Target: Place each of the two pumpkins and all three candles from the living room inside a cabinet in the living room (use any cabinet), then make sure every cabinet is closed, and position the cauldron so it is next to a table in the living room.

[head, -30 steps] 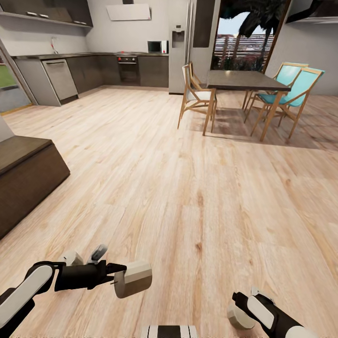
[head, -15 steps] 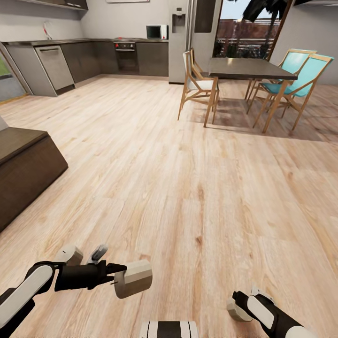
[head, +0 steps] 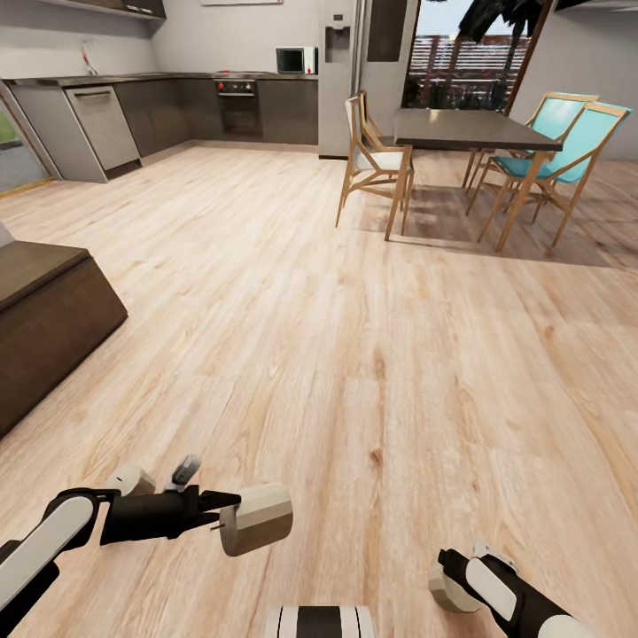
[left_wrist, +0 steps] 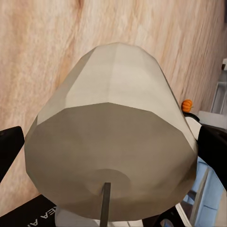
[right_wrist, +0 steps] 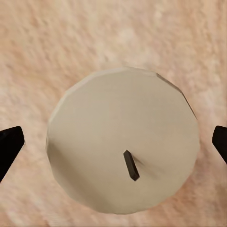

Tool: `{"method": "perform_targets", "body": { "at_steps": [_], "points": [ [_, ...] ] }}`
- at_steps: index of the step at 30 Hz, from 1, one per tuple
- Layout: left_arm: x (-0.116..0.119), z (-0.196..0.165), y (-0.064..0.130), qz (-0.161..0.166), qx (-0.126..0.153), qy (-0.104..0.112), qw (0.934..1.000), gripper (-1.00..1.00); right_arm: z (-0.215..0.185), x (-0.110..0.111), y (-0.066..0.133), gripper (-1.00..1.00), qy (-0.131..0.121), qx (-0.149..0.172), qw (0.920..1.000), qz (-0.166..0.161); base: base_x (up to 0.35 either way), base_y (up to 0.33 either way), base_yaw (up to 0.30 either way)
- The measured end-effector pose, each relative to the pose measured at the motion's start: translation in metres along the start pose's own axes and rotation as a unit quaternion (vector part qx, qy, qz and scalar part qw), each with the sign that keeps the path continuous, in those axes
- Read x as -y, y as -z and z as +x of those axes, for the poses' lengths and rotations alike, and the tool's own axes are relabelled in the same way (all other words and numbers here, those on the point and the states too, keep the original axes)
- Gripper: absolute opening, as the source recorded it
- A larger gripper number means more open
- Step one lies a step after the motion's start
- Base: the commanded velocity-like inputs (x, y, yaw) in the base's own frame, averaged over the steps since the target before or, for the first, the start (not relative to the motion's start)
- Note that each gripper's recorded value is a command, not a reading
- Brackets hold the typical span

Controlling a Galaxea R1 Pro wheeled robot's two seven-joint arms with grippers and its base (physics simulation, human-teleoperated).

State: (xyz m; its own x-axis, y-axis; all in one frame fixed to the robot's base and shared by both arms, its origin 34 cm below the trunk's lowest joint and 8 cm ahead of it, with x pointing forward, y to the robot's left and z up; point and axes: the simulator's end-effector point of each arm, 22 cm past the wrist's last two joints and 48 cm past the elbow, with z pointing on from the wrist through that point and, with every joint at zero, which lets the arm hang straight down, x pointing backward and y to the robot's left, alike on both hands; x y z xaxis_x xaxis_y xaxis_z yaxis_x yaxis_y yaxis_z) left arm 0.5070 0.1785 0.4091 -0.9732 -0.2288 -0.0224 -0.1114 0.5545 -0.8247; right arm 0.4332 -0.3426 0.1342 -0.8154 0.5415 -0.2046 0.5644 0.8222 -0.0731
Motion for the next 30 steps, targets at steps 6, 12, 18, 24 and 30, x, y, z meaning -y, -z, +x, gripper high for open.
{"method": "perform_targets", "body": {
  "at_steps": [6, 12, 18, 24, 30],
  "points": [
    [0.0002, -0.0002, 0.0004, 0.001, 0.000, 0.000, 1.0000, -1.00, 0.0000, -0.0001, 0.0000, 1.00, 0.000, 0.000, 1.0000, 0.000, 0.025, 0.000, 0.000],
    [0.0000, 0.0002, 0.0001, 0.000, 0.000, 0.000, 1.0000, -1.00, -0.0003, -0.0006, 0.0001, 1.00, 0.000, 0.000, 1.0000, -0.001, 0.004, 0.000, 0.000],
    [-0.0043, 0.0009, -0.0025, 0.000, -0.003, 0.005, 1.0000, -1.00, 0.0043, 0.0015, -0.0038, 1.00, 0.001, -0.005, 1.0000, 0.003, 0.000, 0.000, 0.000],
    [-0.0094, 0.0025, -0.0054, -0.003, -0.007, 0.009, 0.9999, -1.00, 0.0090, 0.0038, -0.0076, 1.00, 0.002, -0.010, 0.9999, 0.006, 0.000, 0.000, 0.000],
    [-0.0089, 0.0024, -0.0054, -0.002, -0.007, 0.010, 0.9999, -1.00, 0.0089, 0.0034, -0.0076, 1.00, 0.002, -0.010, 0.9999, 0.005, 0.000, 0.000, 0.000]
  ]
}}
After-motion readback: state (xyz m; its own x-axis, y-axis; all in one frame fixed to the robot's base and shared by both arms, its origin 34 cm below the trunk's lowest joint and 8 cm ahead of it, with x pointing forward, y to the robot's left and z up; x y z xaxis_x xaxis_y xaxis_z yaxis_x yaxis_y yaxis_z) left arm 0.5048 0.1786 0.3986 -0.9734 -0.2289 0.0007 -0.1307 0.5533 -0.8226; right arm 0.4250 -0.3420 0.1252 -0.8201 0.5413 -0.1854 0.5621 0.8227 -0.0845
